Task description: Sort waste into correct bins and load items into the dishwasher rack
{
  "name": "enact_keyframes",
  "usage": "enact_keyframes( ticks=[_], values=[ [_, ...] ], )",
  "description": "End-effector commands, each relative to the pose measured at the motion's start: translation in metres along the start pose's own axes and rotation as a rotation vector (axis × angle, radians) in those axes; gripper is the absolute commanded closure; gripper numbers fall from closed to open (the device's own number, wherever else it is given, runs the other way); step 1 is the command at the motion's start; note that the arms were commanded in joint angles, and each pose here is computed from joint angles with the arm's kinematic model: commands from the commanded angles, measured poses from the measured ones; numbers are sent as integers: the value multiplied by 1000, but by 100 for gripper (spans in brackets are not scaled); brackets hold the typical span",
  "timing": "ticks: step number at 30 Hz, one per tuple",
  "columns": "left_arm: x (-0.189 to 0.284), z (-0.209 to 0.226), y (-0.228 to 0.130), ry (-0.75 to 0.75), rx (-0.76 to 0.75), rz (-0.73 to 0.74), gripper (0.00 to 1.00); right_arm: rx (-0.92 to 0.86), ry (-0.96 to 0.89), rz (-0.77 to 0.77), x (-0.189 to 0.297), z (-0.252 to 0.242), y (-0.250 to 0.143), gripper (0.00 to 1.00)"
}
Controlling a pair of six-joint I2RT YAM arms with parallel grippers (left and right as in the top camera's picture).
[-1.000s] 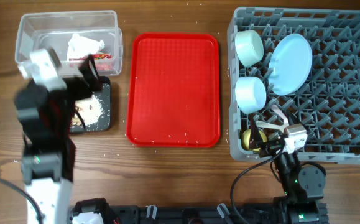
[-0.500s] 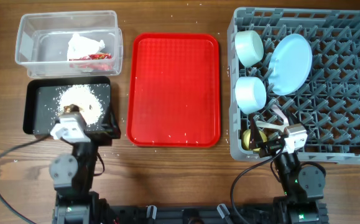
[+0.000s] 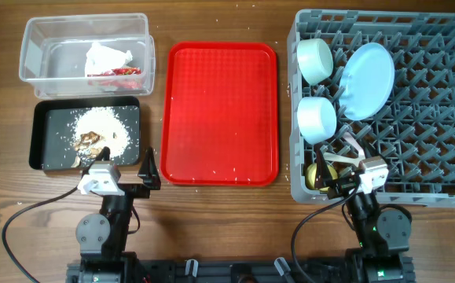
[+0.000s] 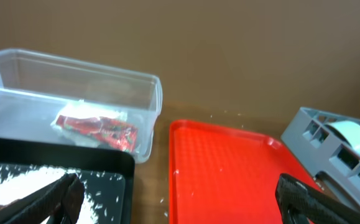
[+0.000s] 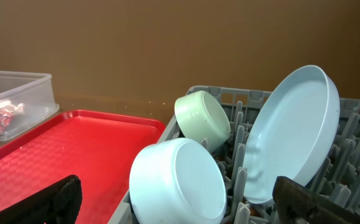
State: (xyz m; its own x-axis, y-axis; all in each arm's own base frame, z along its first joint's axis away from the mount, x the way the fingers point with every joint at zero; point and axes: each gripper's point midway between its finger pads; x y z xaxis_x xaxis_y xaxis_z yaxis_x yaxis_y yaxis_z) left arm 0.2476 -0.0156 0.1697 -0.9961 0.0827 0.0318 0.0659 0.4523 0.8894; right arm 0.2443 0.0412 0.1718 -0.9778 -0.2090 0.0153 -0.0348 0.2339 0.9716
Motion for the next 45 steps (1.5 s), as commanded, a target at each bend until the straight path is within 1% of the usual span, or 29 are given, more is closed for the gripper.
enact_keyframes(
  ticks=[1,45],
  values=[
    [2,5,-8,20,-15,19,0,12,16,-7,0,3,1,0],
    [2,7,-11,26,-14,32,0,12,16,-7,0,3,1,0]
  ],
)
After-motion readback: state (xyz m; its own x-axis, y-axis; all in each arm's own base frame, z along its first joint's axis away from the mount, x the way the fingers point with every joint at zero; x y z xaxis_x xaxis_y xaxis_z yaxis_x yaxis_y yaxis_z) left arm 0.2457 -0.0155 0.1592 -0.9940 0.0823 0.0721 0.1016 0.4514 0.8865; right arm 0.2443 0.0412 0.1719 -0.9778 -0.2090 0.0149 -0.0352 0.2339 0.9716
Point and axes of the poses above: each gripper's point midway between its finger pads, its own x axis back along the fingers, its own z axis along the line the jaws close on, y = z × x, and after that the axes turned 13 degrees about x, right-handed
